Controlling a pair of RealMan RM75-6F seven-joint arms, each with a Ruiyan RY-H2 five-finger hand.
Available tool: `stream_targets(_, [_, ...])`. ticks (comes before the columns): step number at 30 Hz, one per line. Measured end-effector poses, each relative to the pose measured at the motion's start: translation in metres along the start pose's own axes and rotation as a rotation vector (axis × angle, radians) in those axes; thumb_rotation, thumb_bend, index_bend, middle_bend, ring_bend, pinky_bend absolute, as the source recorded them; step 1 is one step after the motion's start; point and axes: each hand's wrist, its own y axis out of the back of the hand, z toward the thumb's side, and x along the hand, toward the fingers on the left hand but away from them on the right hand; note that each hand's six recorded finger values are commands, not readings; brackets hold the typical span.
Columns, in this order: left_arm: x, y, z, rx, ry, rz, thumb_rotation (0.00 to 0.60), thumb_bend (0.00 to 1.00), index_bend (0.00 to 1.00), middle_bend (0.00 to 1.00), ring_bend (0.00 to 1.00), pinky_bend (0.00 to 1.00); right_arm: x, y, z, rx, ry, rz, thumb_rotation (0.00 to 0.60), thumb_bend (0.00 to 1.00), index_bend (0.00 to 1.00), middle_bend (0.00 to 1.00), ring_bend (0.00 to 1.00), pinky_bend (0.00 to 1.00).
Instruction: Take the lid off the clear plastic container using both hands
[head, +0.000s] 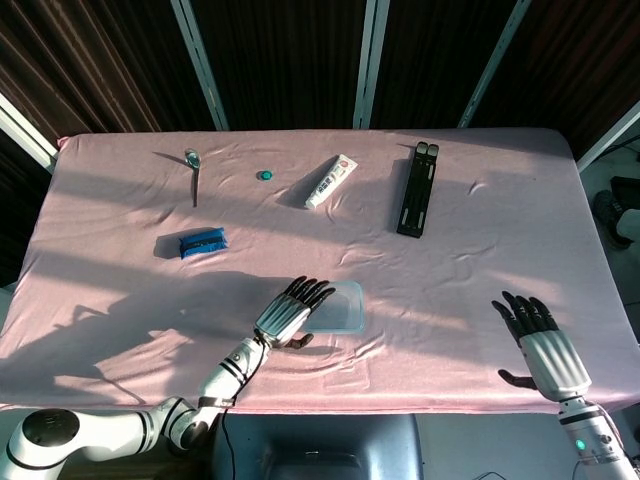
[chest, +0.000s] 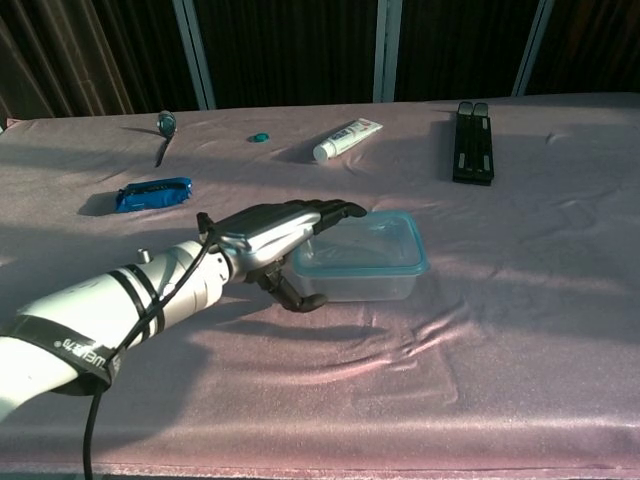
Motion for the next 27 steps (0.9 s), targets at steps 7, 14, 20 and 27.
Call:
stream_targets(7, [-0.013, -0.006, 0.015, -0.018, -0.063, 0.026, 0.600, 0.33, 0.00, 0.58, 0.40, 0.11, -0.030, -0.006, 0.026, 0.063, 0.124, 0.030, 0.600, 0.27, 0.02, 0.00, 0.00, 0.00])
stream_targets(14, [-0.013, -0.013, 0.029, -0.051, -0.110, 0.061, 0.600, 0.33, 0.00, 0.58, 0.39, 0.11, -0.069, -0.018, 0.065, 0.078, 0.288, 0.053, 0.600, 0.36, 0.28, 0.06, 0.00, 0.01])
stream_targets(20, [-0.012, -0.016, 0.032, -0.048, -0.120, 0.073, 0.600, 0.33, 0.00, 0.58, 0.37, 0.11, -0.086, -0.031, 0.087, 0.014, 0.375, 0.058, 0.600, 0.40, 0.38, 0.13, 0.02, 0.05])
stream_targets(27, [-0.015, -0.017, 0.033, -0.063, -0.142, 0.100, 0.600, 0.33, 0.00, 0.58, 0.35, 0.12, -0.097, -0.049, 0.112, -0.098, 0.468, 0.091, 0.600, 0.41, 0.40, 0.16, 0.04, 0.11])
